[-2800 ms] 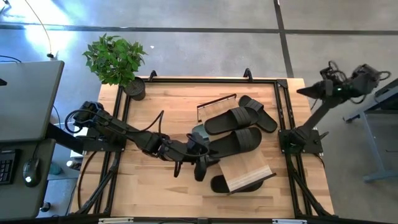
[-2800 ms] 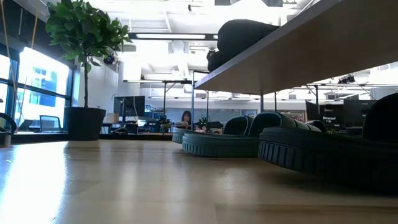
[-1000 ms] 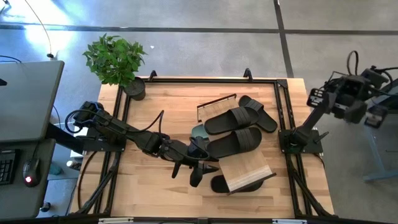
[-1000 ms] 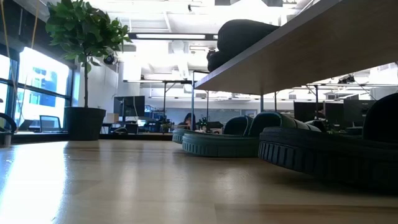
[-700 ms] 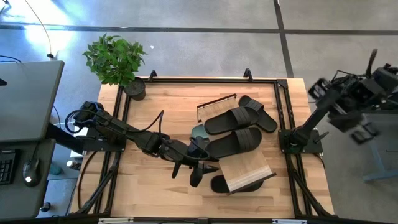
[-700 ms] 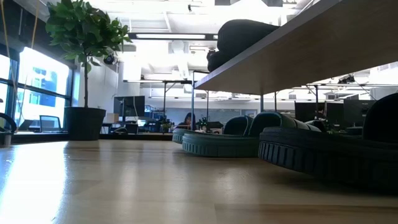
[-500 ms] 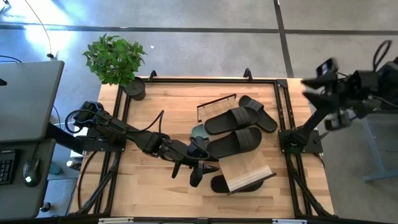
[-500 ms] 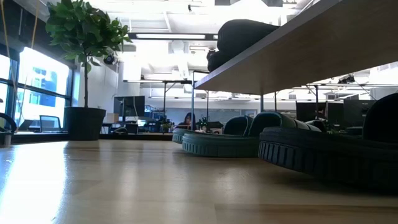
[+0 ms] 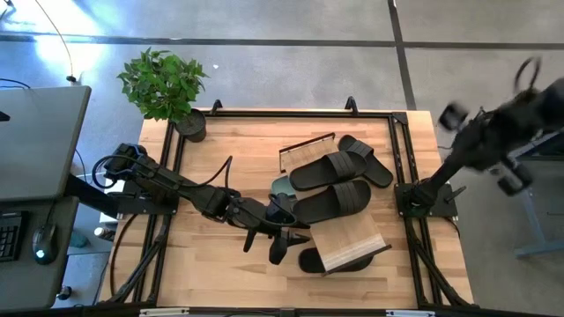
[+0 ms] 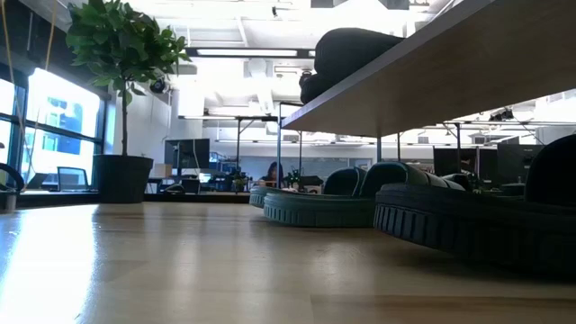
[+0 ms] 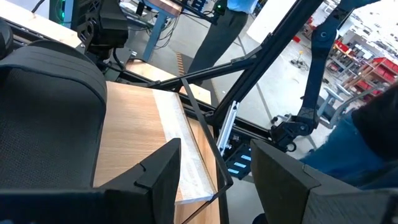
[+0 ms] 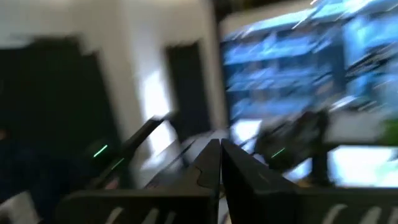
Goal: Pick and place slides into the shelf
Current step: Put the black slides under the shelf
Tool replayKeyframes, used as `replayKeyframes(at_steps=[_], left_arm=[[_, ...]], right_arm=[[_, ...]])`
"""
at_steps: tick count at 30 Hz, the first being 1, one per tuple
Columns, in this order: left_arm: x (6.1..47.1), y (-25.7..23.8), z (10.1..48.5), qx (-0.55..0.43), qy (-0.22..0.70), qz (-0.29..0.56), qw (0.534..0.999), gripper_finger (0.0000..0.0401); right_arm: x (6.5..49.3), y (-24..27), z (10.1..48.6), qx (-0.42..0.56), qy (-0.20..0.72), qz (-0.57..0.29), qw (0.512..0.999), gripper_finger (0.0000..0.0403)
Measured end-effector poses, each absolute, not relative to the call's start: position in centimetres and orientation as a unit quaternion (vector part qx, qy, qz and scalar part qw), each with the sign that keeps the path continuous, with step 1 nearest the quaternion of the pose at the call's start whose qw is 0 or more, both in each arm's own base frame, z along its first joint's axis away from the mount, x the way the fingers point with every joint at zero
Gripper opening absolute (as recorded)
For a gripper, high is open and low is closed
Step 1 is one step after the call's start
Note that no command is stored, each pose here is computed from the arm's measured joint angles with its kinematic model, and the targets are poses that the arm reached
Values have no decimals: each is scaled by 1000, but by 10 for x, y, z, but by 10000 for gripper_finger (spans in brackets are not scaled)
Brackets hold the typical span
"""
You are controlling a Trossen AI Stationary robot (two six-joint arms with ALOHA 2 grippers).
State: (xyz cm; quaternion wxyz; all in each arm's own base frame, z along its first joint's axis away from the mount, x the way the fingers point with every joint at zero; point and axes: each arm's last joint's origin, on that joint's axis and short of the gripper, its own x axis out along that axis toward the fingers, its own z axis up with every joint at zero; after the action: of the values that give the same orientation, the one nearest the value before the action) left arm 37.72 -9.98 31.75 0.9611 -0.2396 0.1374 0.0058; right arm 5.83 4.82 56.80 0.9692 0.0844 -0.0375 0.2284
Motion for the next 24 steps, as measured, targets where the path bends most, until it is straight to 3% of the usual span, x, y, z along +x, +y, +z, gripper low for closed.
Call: replayKeyframes(at_steps=[5,13,19,24], left_arm=[[377,-100,318,-244,135,6,960,177],[377,-100,318,-254,133,10,958,177],[377,-100,318,-254,133,10,958,177],[377,-100,318,-258,131,10,957,177]], right_arm=[[81,77,541,91,22,320,943,1],[143,100,501,103,-20,355,929,0],[180,59,492,103,-35,233,966,0],[176,5,508,119,-81,70,987,0]])
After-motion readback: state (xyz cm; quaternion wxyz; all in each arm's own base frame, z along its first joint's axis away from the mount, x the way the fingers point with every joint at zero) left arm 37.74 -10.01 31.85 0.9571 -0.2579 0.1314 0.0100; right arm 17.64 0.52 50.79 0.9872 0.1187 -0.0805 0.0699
